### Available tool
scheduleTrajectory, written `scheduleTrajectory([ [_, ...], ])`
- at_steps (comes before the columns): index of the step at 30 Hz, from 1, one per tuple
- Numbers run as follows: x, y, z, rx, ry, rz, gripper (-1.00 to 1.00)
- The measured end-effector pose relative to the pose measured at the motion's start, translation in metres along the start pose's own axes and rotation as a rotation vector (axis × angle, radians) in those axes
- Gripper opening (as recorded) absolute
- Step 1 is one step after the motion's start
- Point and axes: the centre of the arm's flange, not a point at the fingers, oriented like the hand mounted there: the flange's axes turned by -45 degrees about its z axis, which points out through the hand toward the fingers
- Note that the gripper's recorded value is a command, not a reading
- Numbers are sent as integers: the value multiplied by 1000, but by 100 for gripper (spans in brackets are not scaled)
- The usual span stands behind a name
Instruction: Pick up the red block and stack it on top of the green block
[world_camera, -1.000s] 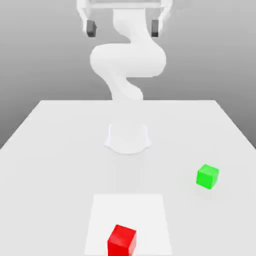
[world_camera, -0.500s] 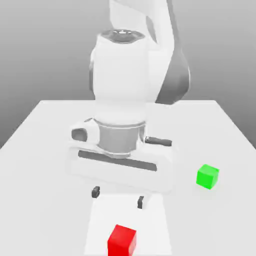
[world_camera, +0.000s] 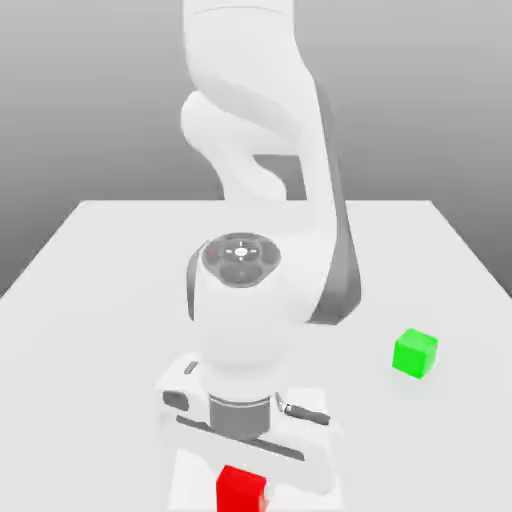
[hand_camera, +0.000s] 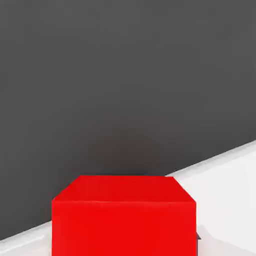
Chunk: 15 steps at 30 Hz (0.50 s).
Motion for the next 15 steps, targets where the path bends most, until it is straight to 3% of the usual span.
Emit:
scheduleTrajectory([
  [5, -21, -26, -56, 14, -4, -8, -100],
  [11, -175, -146, -87, 47, -29, -105, -100],
  [15, -264, -159, -93, 30, -27, -90, -100],
])
